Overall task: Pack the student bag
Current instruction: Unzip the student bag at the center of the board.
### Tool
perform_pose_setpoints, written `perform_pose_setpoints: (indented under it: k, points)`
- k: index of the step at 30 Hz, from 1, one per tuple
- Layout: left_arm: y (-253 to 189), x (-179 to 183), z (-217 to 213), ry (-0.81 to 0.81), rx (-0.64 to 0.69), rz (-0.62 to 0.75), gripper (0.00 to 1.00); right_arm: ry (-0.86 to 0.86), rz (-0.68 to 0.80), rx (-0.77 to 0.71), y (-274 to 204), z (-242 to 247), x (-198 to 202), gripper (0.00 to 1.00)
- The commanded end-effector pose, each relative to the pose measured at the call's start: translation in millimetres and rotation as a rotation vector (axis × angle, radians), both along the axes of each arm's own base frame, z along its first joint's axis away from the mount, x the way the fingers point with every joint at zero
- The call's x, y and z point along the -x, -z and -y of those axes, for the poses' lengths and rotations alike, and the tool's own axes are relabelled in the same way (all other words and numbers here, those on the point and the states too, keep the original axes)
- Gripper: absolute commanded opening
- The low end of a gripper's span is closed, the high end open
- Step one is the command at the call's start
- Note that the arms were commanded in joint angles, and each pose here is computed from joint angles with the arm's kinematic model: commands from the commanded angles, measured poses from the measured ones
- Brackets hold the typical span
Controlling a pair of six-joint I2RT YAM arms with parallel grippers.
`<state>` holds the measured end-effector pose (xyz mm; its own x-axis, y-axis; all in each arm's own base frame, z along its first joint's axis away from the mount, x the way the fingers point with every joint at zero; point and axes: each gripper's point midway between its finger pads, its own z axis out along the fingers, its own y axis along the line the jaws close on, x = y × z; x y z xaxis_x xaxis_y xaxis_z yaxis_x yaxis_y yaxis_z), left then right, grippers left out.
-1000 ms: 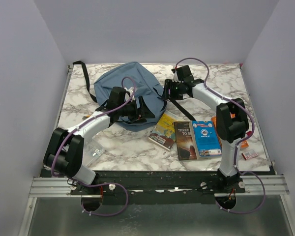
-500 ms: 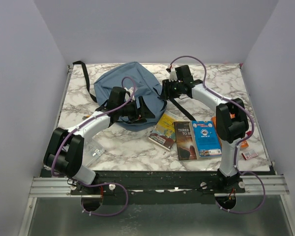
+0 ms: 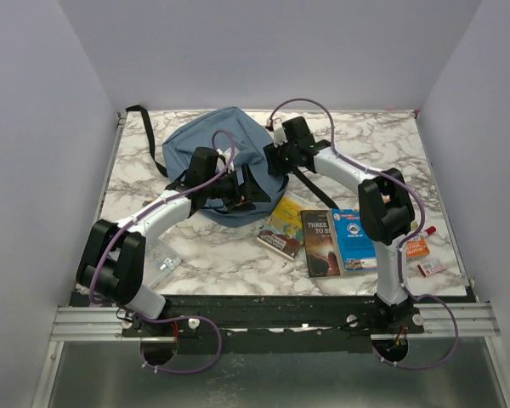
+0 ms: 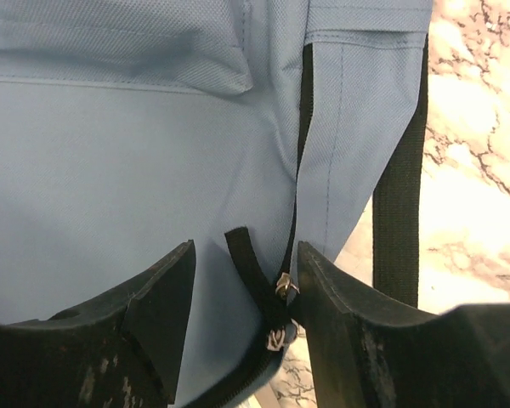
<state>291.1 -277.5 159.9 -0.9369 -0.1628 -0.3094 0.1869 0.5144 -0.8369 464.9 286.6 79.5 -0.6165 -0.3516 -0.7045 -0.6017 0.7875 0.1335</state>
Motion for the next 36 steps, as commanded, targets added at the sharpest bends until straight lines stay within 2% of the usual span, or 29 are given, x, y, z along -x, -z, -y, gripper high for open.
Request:
perform_pose_setpoints:
  k: [1, 3, 9, 11, 13, 16, 18, 21, 25, 31, 34, 36]
  points:
    - [-8.4, 0.5, 1.6, 0.013, 0.022, 0.002, 0.79, 0.061, 0.11, 0.157, 7.0, 8.6, -21.2, 0.52]
    - [-7.2, 0.9, 1.6, 0.012, 0.02, 0.001, 0.78, 0.11, 0.143, 0.194, 6.3, 16.2, -26.9, 0.47]
    - [-10.5, 0.6, 1.4, 0.012, 0.023, 0.008, 0.78, 0.13, 0.194, 0.305, 14.7, 23.2, -33.1, 0.48]
    - [-11.6, -0.3, 1.5, 0.01, 0.023, 0.011, 0.78, 0.137, 0.19, 0.32, 18.3, 23.6, -33.9, 0.45]
    - [-13.8, -1.5, 2.3, 0.01, 0.026, 0.014, 0.78, 0.15, 0.187, 0.306, 17.4, 22.2, -34.4, 0.38]
    - [-19.3, -6.6, 3.2, -0.001, 0.027, 0.024, 0.78, 0.194, 0.198, 0.257, 6.6, 19.6, -36.5, 0.18]
    - [-24.9, -13.9, 4.6, -0.022, 0.026, 0.023, 0.75, 0.232, 0.206, 0.196, -7.4, 16.2, -35.9, 0.08]
    - [-34.4, -27.0, 8.3, -0.055, 0.038, 0.015, 0.74, 0.253, 0.197, 0.081, -28.3, 4.9, -29.9, 0.07]
    - [-51.0, -50.4, 15.8, -0.089, 0.08, -0.015, 0.72, 0.281, 0.173, 0.009, -41.4, -1.2, -26.0, 0.03]
    - [-67.0, -86.6, 16.5, -0.143, 0.155, -0.037, 0.72, 0.303, 0.123, -0.048, -36.1, -4.3, -19.8, 0.05]
    - [-60.5, -106.4, 15.2, -0.168, 0.18, -0.058, 0.72, 0.317, 0.079, -0.078, -30.2, -2.9, -18.9, 0.12]
    - [-48.7, -120.8, 13.5, -0.179, 0.182, -0.094, 0.71, 0.321, 0.056, -0.094, -26.3, -0.9, -17.8, 0.13]
